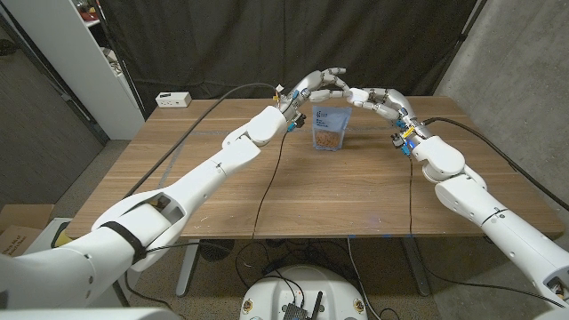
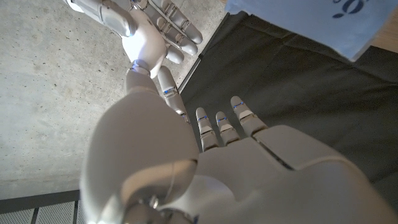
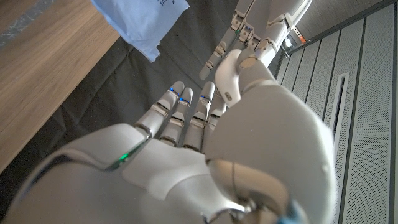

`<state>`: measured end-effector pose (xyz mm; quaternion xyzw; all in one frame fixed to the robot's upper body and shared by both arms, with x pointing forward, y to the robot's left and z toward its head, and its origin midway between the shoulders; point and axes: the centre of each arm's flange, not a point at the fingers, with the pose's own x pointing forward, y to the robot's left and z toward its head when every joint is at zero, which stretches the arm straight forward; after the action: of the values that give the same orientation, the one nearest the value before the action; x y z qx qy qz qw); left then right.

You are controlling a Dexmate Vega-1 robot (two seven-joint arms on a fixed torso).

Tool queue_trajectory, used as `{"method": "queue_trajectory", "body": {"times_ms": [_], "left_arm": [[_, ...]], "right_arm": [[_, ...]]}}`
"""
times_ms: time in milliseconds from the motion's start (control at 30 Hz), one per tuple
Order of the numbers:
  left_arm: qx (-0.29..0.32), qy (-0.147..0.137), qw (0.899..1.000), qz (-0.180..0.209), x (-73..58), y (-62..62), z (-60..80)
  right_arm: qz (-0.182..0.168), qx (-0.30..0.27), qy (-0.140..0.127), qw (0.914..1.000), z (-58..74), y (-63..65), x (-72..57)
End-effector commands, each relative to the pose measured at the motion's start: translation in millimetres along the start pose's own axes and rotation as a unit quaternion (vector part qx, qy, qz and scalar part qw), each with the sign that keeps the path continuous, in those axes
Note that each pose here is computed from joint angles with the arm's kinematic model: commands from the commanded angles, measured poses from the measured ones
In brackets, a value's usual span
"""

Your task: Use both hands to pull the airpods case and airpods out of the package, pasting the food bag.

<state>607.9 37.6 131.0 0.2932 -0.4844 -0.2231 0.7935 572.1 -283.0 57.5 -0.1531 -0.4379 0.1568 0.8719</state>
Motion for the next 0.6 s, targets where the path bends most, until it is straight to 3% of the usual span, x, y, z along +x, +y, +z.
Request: {"method": "queue_trajectory", "body": {"times_ms": [33,600], "left_arm": [[-0.024,-0.006,1.0,0.001,1.9,0.4,-1.5],[-0.006,-0.008,0.999,-0.036,2.1,-1.1,-2.7]], "right_arm": [[0.007,0.002,0.003,1.0,-1.4,-0.9,1.3],[-0.014,-0.012,-0.002,0.9998,-4.1,-6.6,-3.9]]}}
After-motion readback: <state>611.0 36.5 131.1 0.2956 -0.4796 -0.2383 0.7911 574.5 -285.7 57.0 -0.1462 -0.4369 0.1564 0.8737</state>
